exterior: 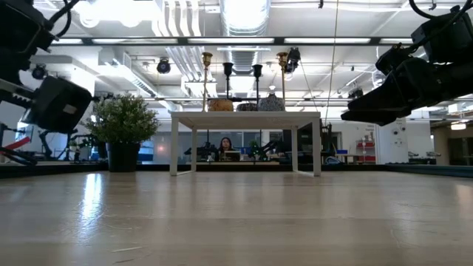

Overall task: Pick & Place candle stick holders
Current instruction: Put the gold candle holder on the shelf

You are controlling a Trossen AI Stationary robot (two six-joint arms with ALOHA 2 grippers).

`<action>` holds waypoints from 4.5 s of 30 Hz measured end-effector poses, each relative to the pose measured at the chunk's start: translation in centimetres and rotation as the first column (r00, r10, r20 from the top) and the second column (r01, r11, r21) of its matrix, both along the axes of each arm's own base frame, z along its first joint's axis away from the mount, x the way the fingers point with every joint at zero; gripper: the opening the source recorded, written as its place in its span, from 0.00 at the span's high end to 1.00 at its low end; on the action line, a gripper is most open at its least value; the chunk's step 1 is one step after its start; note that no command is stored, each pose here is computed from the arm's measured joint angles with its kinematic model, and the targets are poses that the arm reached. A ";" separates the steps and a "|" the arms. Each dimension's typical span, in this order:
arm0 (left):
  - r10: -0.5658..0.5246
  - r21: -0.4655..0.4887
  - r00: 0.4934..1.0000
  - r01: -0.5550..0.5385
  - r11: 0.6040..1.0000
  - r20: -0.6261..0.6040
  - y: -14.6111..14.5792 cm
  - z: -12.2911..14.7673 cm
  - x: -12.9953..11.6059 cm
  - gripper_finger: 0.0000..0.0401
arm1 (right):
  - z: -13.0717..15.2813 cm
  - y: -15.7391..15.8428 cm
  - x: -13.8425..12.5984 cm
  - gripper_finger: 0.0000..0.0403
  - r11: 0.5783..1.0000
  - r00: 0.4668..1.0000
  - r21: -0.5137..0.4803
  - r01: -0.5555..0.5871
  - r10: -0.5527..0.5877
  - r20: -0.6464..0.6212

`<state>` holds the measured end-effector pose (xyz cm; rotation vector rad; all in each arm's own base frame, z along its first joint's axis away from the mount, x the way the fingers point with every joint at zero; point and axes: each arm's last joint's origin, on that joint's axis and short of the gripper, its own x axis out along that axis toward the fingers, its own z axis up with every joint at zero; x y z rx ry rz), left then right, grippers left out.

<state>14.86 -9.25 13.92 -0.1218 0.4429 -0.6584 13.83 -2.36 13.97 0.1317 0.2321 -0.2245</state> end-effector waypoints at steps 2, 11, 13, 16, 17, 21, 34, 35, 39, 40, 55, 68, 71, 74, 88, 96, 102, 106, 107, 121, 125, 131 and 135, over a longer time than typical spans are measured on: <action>-0.026 0.023 1.000 0.026 0.999 -0.010 -0.7 -0.1 0.5 0.15 | 0.0 0.0 0.0 0.12 1.000 1.000 0.000 0.000 0.000 0.000; -0.153 0.092 0.988 0.153 0.984 -0.012 -4.2 0.3 3.2 0.15 | 0.0 0.0 0.0 0.14 1.000 1.000 0.000 0.000 0.000 0.000; -0.185 0.099 0.983 0.185 0.978 -0.007 -4.8 0.4 3.6 0.15 | 0.0 0.0 0.0 0.15 1.000 1.000 0.000 0.000 0.000 0.000; -0.218 0.107 0.976 0.218 0.970 -0.008 -5.1 0.3 3.9 0.19 | 0.0 0.0 0.0 0.15 1.000 1.000 0.000 0.000 0.000 0.000; -0.232 0.107 0.973 0.231 0.967 -0.006 -5.2 0.3 3.9 0.22 | 0.0 0.0 0.0 0.15 1.000 1.000 0.000 0.000 0.000 0.000; -0.242 0.108 0.970 0.240 0.965 0.008 -5.1 0.5 3.9 0.36 | 0.0 0.0 0.0 0.14 1.000 1.000 0.000 0.000 0.000 0.000; -0.185 0.177 0.981 0.172 0.969 0.062 -4.8 0.7 4.0 0.93 | 0.0 0.0 0.0 0.14 1.000 1.000 0.000 0.000 0.000 0.000; -0.165 0.182 0.984 0.150 0.972 0.069 -4.8 0.8 4.1 0.95 | 0.0 0.0 0.0 0.15 1.000 1.000 0.000 0.000 0.000 0.000; -0.033 0.214 0.993 0.008 0.977 0.111 -4.3 1.3 4.2 0.95 | 0.0 0.0 0.0 0.15 1.000 1.000 0.000 0.000 0.000 0.000; 0.004 0.216 0.992 -0.032 0.976 0.130 -4.1 1.6 4.2 0.95 | 0.0 0.0 0.0 0.15 1.000 1.000 0.000 0.000 0.000 0.000; 0.592 -0.026 0.748 -0.614 0.789 0.301 2.8 10.4 6.7 0.95 | 0.0 0.0 0.0 0.14 1.000 1.000 0.000 0.000 0.000 0.000; 0.848 0.019 0.487 -0.869 0.494 0.208 11.0 18.0 14.1 0.95 | 0.0 0.0 0.0 0.13 1.000 1.000 0.000 0.000 0.000 0.000; 0.885 0.017 0.437 -0.898 0.440 0.161 12.6 17.4 15.5 0.95 | 0.0 0.0 0.0 0.12 1.000 1.000 0.000 0.000 0.000 0.000; 0.911 0.038 0.398 -0.917 0.396 0.109 13.8 16.4 16.8 0.95 | 0.0 0.0 0.0 0.12 1.000 1.000 0.000 0.000 0.000 0.001; 0.952 0.195 0.294 -0.942 0.273 0.087 16.1 16.9 20.2 0.95 | 0.0 0.0 0.0 0.15 1.000 1.000 0.000 0.001 -0.001 0.000; 0.959 0.177 0.263 -0.954 0.242 0.105 16.4 17.4 20.1 0.95 | 0.0 0.0 0.0 0.12 1.000 1.000 0.000 0.000 0.000 0.000; 0.962 0.181 0.253 -0.956 0.232 0.103 16.7 17.3 20.0 0.95 | 0.0 0.0 0.0 0.14 1.000 1.000 0.000 0.000 0.000 0.001; 0.962 0.180 0.254 -0.956 0.233 0.102 16.8 17.3 20.0 0.95 | 0.0 0.0 0.0 0.15 1.000 1.000 0.000 0.000 0.000 0.000; 0.962 0.180 0.252 -0.956 0.231 0.102 16.8 17.3 20.0 0.95 | 0.0 0.0 0.0 0.15 1.000 1.000 0.000 0.000 0.000 0.000; 0.964 0.183 0.256 -0.954 0.239 0.072 18.8 15.9 20.6 0.95 | 0.0 0.0 0.0 0.12 1.000 1.000 0.000 0.000 0.000 0.000; 0.965 0.185 0.252 -0.954 0.236 0.072 19.2 15.2 21.2 0.95 | 0.0 0.0 0.0 0.13 1.000 1.000 0.000 0.000 0.000 0.000; 0.964 0.190 0.256 -0.953 0.237 0.078 19.6 15.1 21.4 0.95 | 0.0 0.0 0.0 0.15 1.000 1.000 0.000 0.000 0.000 0.000; 0.965 0.192 0.250 -0.954 0.231 0.078 19.9 15.1 21.3 0.95 | 0.0 0.0 0.0 0.15 1.000 1.000 0.000 0.000 0.000 0.000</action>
